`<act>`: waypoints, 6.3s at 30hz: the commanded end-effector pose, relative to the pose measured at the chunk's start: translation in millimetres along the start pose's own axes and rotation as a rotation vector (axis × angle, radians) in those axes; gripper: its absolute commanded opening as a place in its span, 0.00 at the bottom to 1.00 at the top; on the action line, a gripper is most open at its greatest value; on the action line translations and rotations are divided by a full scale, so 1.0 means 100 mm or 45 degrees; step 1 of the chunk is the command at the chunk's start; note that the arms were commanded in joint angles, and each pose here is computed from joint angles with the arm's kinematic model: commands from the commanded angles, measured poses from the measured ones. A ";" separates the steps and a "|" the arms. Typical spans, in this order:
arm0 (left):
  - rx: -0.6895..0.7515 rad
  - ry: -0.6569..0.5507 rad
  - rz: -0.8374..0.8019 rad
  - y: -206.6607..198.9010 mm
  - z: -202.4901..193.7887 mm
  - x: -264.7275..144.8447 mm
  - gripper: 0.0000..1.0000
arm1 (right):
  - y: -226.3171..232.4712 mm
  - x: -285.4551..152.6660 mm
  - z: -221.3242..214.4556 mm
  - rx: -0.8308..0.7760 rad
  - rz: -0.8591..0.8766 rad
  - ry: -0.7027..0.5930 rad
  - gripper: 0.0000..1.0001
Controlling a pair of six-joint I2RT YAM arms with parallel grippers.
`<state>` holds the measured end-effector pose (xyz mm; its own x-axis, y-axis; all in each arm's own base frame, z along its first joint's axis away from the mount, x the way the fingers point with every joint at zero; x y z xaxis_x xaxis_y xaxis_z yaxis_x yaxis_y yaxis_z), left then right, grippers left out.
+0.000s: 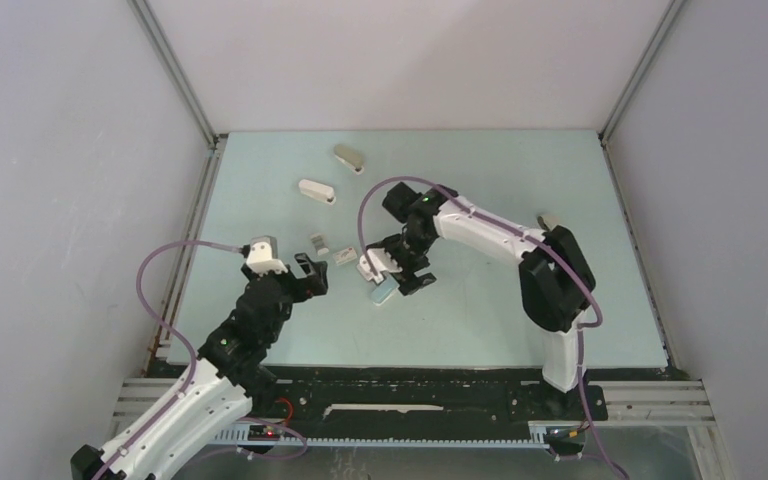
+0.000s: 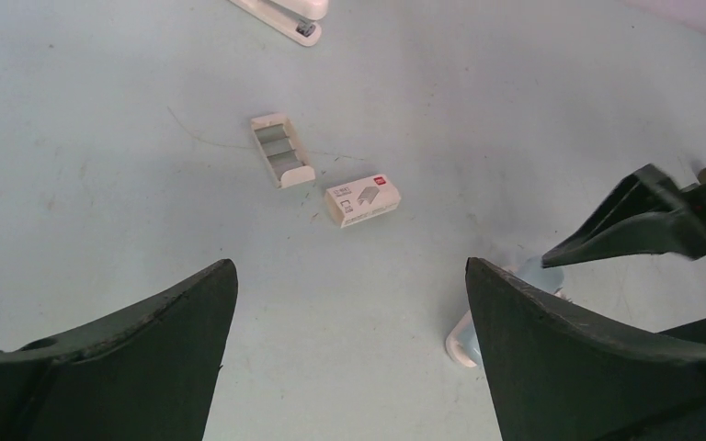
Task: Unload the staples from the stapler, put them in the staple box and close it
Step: Pick up the stapler from the center of the board, then unload the staple at the center of the board.
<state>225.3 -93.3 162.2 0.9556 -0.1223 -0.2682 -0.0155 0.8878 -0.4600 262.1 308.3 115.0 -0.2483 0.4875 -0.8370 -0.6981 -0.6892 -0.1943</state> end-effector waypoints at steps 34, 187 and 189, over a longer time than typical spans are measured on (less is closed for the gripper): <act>-0.083 -0.064 -0.093 -0.03 -0.01 -0.04 0.98 | -0.32 0.10 -0.02 0.089 -0.135 0.138 0.12; 0.685 0.721 -1.038 -1.63 -1.19 1.23 0.05 | 0.50 -0.98 -1.15 0.661 -0.439 -0.326 0.00; 0.712 0.728 -1.026 -1.60 -1.20 1.23 0.05 | 0.48 -0.99 -1.16 0.651 -0.440 -0.311 0.00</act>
<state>281.5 -312.2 89.0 0.2501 -0.8510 -0.4618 0.8163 0.4418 -0.3720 321.1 166.1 123.8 -0.0774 0.8149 -0.5745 -0.9915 -0.1234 -0.0415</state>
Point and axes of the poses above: each gripper's point midway between its finger pads, its own x axis out along the fingers, its own y axis along the line the jaws close on, z = x × y, the point moved 2 cm from there along -x, back along the fingers, and after that the axes turned 8 degrees about -x, right-handed, at the moved point
